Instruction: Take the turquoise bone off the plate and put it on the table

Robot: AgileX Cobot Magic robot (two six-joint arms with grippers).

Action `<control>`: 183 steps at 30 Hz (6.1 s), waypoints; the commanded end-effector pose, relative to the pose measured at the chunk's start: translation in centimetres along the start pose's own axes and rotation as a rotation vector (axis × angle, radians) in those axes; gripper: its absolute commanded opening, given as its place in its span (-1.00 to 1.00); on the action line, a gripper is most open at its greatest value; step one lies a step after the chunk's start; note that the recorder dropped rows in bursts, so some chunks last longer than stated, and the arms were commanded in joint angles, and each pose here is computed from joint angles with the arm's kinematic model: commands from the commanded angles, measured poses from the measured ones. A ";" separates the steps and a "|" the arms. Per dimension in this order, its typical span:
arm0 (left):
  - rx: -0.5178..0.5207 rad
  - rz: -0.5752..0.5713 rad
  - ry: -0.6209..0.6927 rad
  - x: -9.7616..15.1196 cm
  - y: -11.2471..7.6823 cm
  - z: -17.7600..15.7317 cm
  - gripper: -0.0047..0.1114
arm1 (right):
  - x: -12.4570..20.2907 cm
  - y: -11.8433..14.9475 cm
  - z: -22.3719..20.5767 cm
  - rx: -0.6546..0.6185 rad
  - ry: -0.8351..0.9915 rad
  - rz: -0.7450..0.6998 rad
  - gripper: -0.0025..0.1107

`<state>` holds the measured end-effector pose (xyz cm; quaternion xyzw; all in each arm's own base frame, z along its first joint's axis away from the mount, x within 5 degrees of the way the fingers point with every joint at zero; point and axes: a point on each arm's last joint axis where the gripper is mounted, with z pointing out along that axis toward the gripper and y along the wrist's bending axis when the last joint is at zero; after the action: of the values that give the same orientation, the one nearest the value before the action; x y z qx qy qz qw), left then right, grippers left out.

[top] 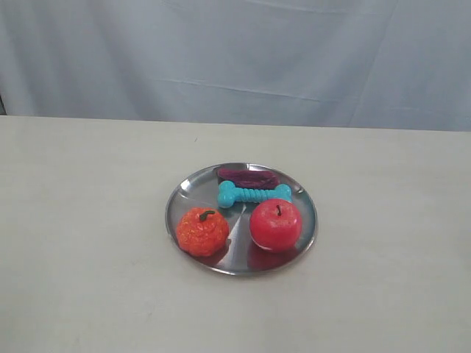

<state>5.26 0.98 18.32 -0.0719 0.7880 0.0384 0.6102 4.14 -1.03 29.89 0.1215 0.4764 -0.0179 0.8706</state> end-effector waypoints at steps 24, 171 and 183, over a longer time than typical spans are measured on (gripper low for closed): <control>0.007 0.002 -0.001 0.1 0.0 0.0 -0.92 | 17.4 7.1 24.0 -0.283 1.610 -0.328 -0.96; 0.007 0.001 -0.001 0.1 0.0 0.0 -0.92 | 26.9 1.1 31.3 0.151 1.716 -0.297 -0.96; 0.007 0.001 -0.001 0.1 0.0 0.0 -0.92 | 31.2 -2.2 26.1 0.235 1.764 -0.234 -0.96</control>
<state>5.26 0.98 18.32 -0.0719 0.7880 0.0384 0.6102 42.65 -6.15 16.99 0.1275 0.9779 -0.0526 0.1572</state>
